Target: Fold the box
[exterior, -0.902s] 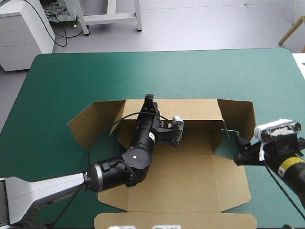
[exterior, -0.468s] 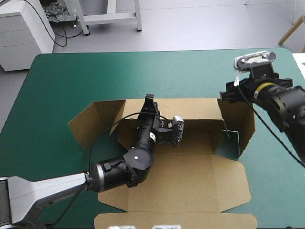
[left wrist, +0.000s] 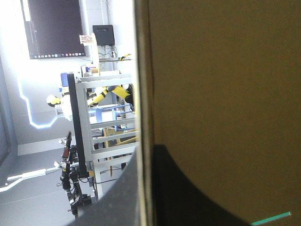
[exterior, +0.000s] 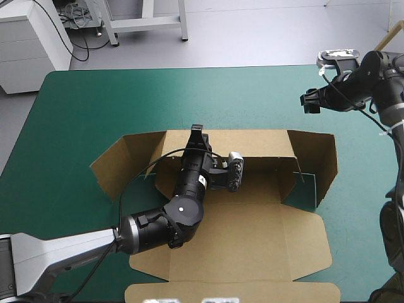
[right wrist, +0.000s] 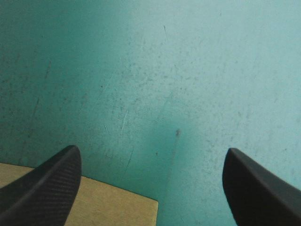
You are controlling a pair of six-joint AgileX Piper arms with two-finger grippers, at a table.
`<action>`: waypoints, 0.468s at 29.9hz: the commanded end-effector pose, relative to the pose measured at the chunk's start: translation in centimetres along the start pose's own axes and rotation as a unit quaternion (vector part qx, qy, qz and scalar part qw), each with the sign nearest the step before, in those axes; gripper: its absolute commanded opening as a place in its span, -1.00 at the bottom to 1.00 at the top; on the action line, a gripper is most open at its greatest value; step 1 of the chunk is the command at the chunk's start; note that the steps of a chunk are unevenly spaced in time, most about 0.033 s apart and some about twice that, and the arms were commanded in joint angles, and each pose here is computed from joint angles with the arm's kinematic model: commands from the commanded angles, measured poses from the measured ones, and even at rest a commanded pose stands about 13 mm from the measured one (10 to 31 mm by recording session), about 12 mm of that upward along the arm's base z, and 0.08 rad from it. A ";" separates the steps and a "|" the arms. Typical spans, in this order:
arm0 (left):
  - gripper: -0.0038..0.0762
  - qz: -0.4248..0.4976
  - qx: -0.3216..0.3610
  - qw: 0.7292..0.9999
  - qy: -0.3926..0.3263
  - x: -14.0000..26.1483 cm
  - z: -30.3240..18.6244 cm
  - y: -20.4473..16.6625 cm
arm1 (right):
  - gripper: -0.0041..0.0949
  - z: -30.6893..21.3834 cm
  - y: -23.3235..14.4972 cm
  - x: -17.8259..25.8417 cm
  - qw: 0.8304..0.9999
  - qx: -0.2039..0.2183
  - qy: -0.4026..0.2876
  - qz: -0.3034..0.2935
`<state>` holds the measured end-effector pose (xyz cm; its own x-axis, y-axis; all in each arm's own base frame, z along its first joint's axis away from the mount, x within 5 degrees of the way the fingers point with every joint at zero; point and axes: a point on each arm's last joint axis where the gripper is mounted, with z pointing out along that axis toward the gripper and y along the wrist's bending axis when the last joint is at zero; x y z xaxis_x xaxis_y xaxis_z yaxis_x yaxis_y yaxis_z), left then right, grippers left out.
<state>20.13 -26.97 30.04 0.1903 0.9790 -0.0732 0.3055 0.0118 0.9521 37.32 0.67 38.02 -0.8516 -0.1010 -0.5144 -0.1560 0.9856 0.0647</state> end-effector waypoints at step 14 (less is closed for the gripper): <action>-0.93 -0.006 -0.048 0.999 -0.002 0.2 -1.0 2.1 | 0.61 -2.5 0.5 3.8 1.000 -0.013 0.007 -0.018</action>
<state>20.18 -27.03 29.91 0.1880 0.9797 -0.0689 0.3043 0.0086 0.9525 34.50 0.51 35.40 -0.9000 -0.1385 -0.4133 -0.1894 0.9783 0.0845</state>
